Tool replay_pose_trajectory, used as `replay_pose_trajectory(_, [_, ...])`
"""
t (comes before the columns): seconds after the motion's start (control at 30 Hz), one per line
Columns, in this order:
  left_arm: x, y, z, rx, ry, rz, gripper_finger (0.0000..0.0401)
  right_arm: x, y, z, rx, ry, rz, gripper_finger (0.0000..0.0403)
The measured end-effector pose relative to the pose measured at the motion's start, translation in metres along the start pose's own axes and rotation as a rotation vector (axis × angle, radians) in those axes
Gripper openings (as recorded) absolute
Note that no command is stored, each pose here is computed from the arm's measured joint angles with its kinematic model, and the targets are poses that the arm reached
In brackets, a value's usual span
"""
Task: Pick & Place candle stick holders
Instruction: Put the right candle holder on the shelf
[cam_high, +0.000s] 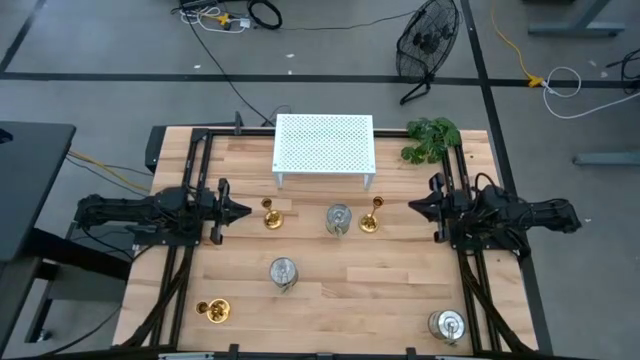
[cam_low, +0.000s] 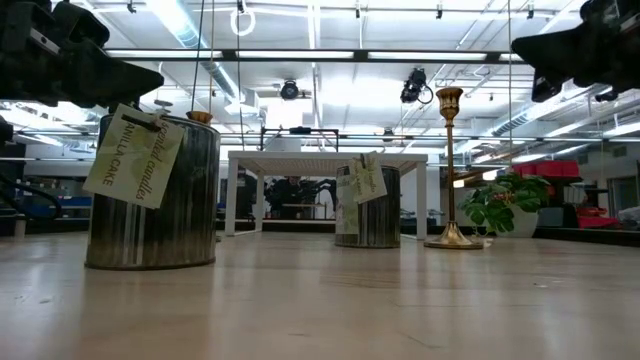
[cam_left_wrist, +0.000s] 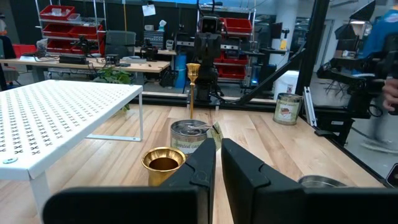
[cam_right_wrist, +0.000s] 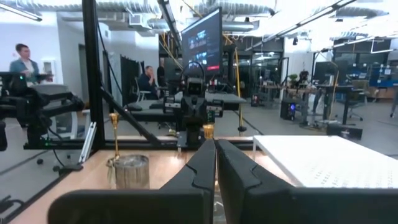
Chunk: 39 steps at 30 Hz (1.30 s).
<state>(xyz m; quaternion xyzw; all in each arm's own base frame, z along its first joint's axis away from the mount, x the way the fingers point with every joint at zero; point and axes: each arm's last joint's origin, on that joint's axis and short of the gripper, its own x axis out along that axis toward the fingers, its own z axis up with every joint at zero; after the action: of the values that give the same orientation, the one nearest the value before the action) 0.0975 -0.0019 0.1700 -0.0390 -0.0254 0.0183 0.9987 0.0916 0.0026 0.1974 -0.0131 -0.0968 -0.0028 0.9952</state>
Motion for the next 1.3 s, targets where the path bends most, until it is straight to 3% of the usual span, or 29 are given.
replay_pose_trajectory(0.5, [0.0, 0.0, 0.0, 0.0, 0.001, 0.0, 0.0032, -0.003, -0.004, 0.043, 0.007, -0.075, -0.072, 0.0021])
replay_pose_trajectory(0.83, [0.0, 0.0, 0.0, 0.0, 0.0, 0.0, 0.0032, 0.01, -0.004, 0.077, 0.0, 0.004, -0.078, 0.0021])
replay_pose_trajectory(1.3, [0.0, 0.0, 0.0, 0.0, 0.0, 0.001, 0.0032, 0.031, -0.003, 0.058, -0.019, 0.235, -0.059, 0.0021])
